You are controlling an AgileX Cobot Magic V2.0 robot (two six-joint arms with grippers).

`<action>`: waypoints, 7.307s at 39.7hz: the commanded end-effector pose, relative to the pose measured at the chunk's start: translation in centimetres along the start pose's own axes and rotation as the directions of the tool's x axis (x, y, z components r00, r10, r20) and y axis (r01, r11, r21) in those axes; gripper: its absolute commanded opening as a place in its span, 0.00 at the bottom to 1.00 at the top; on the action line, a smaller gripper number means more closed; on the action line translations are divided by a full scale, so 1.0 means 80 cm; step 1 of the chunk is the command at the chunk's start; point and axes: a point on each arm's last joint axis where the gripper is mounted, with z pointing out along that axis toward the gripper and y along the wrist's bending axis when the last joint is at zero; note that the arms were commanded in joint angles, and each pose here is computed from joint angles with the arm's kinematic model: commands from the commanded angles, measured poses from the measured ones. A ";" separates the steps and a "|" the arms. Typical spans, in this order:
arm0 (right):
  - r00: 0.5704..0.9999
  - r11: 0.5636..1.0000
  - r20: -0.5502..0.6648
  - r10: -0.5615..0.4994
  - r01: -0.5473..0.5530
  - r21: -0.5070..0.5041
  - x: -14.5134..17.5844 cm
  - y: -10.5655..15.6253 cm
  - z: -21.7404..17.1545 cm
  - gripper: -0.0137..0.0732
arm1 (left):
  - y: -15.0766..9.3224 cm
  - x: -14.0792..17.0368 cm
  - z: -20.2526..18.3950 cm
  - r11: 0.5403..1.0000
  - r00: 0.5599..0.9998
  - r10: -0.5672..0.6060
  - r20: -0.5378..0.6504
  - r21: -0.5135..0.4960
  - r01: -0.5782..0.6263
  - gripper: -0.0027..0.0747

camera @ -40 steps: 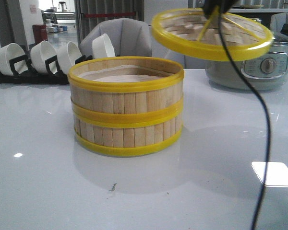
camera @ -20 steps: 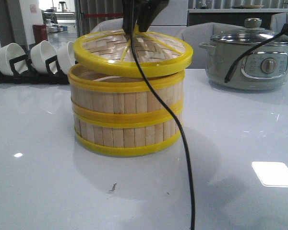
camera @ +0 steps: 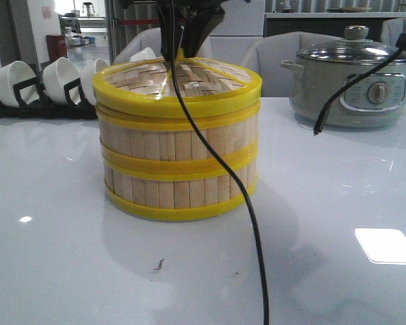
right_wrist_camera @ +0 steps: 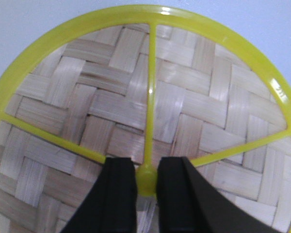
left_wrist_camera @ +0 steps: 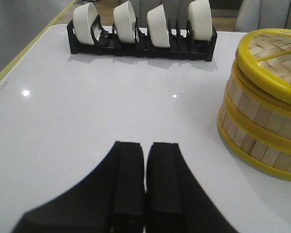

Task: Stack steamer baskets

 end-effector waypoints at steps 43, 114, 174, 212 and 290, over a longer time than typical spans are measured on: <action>0.989 1.000 0.149 -0.009 0.010 -0.006 -0.022 -0.001 -0.049 0.61 | -0.003 -0.020 -0.004 1.000 0.995 -0.007 0.099 0.017 0.005 0.16; 0.742 0.807 0.654 0.148 -0.472 0.354 0.448 -0.117 -0.324 0.61 | -0.003 -0.020 -0.004 1.000 0.995 -0.007 0.099 0.017 0.005 0.16; 0.640 0.810 0.766 0.060 -0.479 0.337 0.481 -0.114 -0.283 0.19 | -0.003 -0.020 -0.004 1.000 0.995 -0.007 0.099 0.017 0.005 0.16; 0.640 0.810 0.766 0.060 -0.479 0.337 0.481 -0.114 -0.283 0.19 | -0.003 -0.007 -0.014 0.999 0.959 0.005 0.283 0.048 -0.020 0.16; 0.640 0.810 0.766 0.060 -0.479 0.337 0.481 -0.114 -0.283 0.19 | 0.004 0.087 -0.005 0.995 0.922 0.073 0.379 0.030 -0.091 0.16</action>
